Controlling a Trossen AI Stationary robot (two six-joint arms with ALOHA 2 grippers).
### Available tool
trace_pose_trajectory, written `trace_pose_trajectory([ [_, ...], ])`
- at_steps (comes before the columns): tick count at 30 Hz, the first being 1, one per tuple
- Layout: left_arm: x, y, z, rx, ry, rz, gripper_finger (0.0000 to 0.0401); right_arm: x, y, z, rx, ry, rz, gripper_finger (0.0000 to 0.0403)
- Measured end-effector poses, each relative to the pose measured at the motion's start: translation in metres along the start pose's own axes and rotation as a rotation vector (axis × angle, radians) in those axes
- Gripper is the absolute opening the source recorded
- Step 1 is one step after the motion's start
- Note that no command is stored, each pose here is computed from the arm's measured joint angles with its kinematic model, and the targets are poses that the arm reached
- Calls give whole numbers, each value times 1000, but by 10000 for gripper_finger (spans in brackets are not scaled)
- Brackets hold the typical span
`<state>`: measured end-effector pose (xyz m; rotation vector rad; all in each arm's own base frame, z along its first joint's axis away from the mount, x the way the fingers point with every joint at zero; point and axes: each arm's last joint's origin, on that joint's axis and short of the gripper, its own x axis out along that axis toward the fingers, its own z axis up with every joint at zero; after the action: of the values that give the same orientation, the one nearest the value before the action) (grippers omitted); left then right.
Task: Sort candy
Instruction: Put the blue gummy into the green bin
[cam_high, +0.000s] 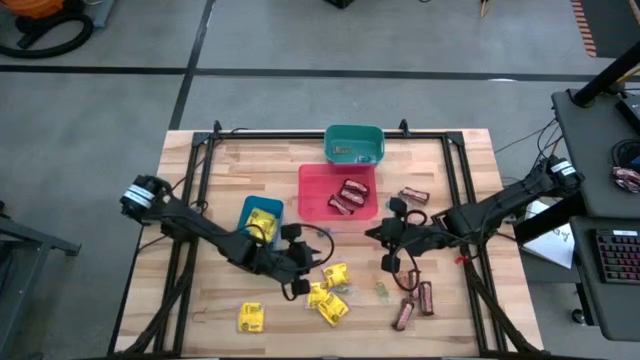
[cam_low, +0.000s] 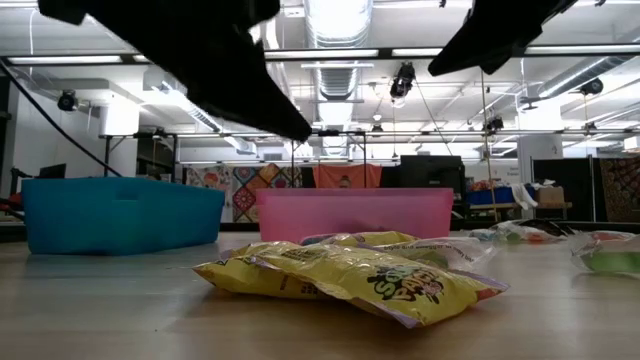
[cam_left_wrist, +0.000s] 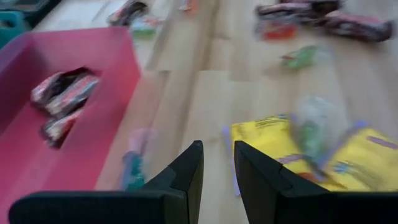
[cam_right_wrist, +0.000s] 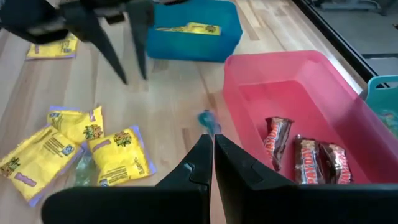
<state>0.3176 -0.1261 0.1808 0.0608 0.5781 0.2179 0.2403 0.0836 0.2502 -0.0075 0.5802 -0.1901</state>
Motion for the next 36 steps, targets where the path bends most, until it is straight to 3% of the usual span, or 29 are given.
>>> trace_pose_trajectory([
  [5, 14, 6, -8, -37, 16, 113, 75, 0, 0, 0, 0, -1, 1, 11],
  [27, 56, 14, -36, -43, 82, 204, 78, 1, 0, -4, -5, 8, -4, 11],
  [36, 67, 13, -48, -31, 95, 247, 145, 2, 0, -4, -7, 11, -5, 11],
])
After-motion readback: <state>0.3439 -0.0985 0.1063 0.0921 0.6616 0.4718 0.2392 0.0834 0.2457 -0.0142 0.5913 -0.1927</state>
